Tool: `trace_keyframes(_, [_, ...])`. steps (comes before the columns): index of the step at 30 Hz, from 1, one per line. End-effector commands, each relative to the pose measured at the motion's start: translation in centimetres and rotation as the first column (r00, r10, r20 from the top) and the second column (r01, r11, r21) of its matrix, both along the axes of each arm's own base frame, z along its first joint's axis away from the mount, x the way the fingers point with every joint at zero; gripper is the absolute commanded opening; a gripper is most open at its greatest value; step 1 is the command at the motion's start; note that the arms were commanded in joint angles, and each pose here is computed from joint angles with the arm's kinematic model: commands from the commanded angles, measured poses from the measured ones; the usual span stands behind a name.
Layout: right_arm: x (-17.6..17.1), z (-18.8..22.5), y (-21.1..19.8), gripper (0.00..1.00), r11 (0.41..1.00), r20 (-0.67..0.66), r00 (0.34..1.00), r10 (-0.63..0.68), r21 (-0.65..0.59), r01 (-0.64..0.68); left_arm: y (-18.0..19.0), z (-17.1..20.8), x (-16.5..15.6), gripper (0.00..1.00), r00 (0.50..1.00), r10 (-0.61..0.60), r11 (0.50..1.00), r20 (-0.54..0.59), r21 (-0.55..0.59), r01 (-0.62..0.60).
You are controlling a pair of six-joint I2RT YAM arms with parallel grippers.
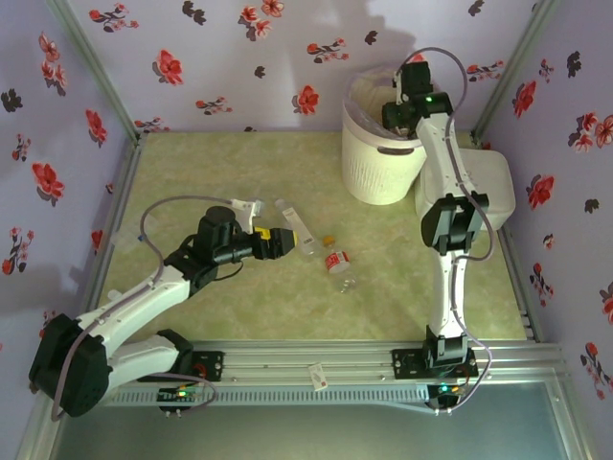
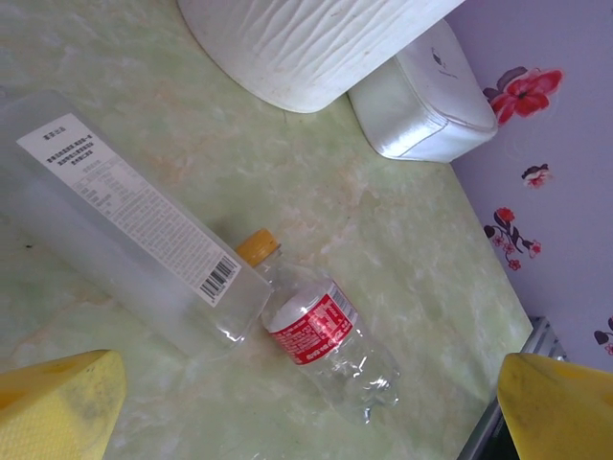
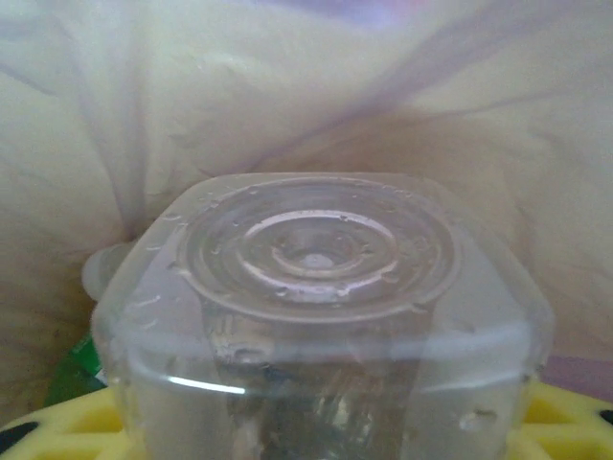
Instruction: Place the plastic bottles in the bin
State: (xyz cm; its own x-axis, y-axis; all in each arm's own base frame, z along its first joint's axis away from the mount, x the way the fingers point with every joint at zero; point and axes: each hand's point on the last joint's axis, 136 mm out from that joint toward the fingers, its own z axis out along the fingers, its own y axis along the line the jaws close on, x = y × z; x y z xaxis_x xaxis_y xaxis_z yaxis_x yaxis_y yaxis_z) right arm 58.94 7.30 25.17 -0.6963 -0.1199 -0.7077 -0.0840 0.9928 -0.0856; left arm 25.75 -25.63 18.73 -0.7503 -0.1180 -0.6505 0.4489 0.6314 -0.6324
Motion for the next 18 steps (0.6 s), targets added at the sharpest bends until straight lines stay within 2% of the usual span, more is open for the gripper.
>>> trace_keyframes(1, [-2.4,7.3,0.5,0.67,0.998,0.123,0.992,0.019,0.051,-0.026,0.5,-1.1,0.9,1.00,0.997,0.059,0.998,-0.040,0.010,-0.058])
trace_keyframes(8, [-5.6,12.3,0.1,0.82,0.997,0.200,0.980,0.023,0.067,-0.037,1.6,-2.5,2.5,1.00,0.961,0.228,0.973,-0.158,-0.006,-0.232])
trace_keyframes(11, [-7.4,13.8,0.0,0.85,0.996,0.219,0.975,0.023,0.079,-0.041,2.7,-3.8,3.3,1.00,0.896,0.356,0.932,-0.267,0.024,-0.363])
trace_keyframes(15, [-10.0,15.1,0.0,0.87,0.993,0.233,0.972,0.025,0.105,-0.051,2.6,-5.1,3.5,1.00,0.822,0.420,0.902,-0.384,0.073,-0.426])
trace_keyframes(18, [-12.1,16.0,-0.2,0.88,0.991,0.255,0.967,0.024,0.123,-0.057,2.6,-5.5,3.7,0.99,0.779,0.477,0.874,-0.408,0.131,-0.467])
